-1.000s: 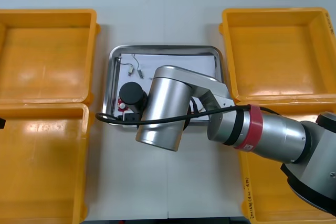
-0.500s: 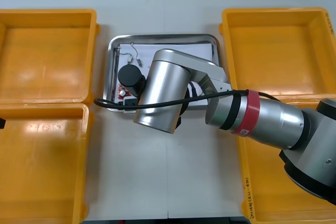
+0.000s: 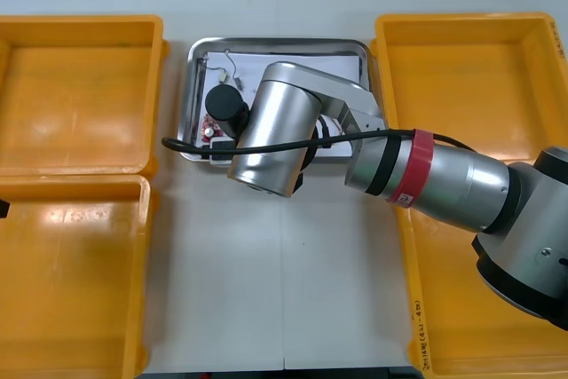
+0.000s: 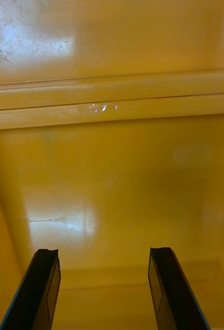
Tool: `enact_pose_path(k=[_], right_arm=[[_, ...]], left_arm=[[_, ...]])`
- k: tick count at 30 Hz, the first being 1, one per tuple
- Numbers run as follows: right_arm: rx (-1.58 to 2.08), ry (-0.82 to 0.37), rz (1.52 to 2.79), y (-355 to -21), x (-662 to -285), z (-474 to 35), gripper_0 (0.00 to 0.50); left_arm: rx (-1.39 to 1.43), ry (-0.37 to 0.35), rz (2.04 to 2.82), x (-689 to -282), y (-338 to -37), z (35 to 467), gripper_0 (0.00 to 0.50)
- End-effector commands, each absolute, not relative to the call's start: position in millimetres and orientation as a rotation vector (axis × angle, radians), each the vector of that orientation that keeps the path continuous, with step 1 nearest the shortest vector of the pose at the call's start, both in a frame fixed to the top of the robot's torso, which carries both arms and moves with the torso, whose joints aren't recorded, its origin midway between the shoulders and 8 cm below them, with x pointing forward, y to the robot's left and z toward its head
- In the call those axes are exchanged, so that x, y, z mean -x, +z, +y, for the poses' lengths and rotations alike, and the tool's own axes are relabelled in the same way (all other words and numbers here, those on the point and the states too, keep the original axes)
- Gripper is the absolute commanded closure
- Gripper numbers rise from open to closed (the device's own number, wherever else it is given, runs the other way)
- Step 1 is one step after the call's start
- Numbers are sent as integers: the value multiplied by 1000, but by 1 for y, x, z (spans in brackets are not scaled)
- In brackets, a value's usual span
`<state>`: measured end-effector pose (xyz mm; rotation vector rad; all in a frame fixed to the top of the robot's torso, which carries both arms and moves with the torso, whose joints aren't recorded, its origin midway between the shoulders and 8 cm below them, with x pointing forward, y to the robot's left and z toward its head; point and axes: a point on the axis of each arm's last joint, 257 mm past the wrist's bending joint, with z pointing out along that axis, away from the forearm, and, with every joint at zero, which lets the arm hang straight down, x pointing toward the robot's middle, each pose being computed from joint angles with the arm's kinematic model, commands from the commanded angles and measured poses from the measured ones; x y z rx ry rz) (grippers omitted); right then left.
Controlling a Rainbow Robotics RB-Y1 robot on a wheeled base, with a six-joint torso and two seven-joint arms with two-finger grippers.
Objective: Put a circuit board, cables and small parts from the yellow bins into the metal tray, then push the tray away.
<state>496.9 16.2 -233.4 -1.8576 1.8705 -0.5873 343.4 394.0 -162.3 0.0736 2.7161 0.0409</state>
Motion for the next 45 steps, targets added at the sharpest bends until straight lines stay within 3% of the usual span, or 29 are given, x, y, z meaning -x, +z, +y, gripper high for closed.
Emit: enact_pose_path(k=[1, 10, 45], right_arm=[[1855, -581, 1743, -192, -509, 48, 500], [1828, -623, 1701, -171, -521, 50, 500], [1737, -683, 1602, -144, -591, 50, 500]], left_arm=[[-132, 121, 2700, -338, -149, 408, 0], [-132, 121, 2700, -338, -149, 408, 0], [-132, 121, 2700, -338, -149, 408, 0]])
